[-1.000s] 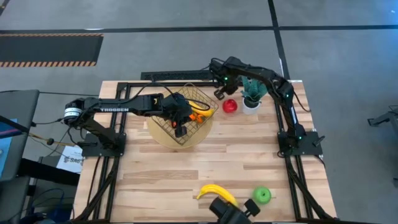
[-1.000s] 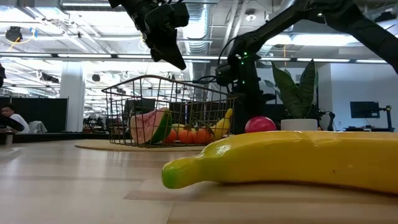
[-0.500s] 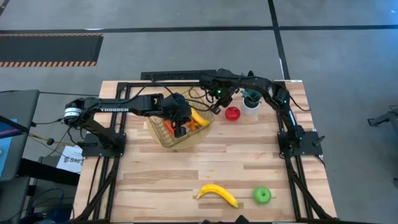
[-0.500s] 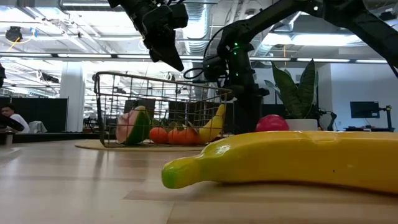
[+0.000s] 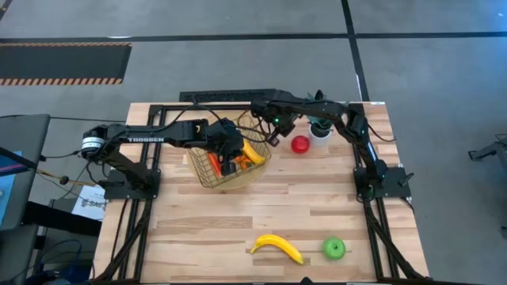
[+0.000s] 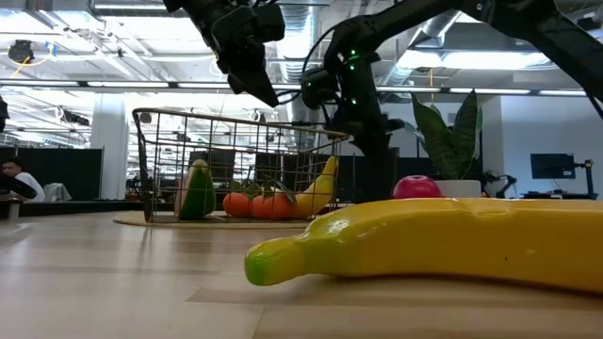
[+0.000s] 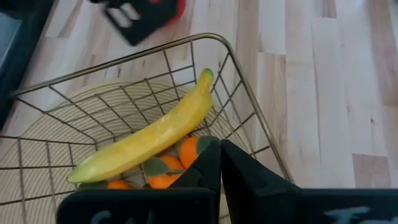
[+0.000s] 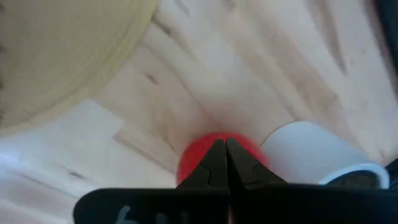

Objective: Build produce basket
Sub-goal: Put the red apple into the wire basket

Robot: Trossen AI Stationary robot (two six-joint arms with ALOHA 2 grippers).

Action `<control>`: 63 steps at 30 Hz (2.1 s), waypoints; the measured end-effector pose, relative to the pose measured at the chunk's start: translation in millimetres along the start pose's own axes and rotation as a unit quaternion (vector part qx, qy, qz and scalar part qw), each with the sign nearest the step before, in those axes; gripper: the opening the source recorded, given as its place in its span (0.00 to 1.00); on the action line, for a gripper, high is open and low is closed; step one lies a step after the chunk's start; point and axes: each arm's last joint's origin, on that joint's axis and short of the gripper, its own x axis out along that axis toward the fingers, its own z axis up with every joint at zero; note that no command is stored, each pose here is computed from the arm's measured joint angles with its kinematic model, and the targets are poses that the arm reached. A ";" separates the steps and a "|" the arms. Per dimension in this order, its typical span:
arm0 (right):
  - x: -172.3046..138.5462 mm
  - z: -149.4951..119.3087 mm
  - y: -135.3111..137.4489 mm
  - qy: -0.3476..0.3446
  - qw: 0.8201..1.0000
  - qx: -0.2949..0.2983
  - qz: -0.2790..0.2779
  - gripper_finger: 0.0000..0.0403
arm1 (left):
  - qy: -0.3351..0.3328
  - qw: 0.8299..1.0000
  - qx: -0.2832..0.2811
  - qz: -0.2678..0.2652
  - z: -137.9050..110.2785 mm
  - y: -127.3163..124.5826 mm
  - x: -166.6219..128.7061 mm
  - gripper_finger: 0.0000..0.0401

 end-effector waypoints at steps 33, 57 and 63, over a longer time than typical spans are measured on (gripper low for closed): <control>-20.2 -73.7 -17.4 -0.108 0.984 0.097 0.105 0.00 | -0.002 1.000 0.007 -0.002 0.4 -0.2 0.0 0.00; 10.2 -63.3 -30.0 -0.143 0.984 0.075 0.072 0.00 | -0.006 1.000 -0.015 0.002 1.2 0.1 0.0 0.00; 6.8 -72.7 -9.1 -0.136 0.986 0.062 0.076 0.00 | -0.006 1.000 -0.015 0.003 1.1 0.1 0.0 0.00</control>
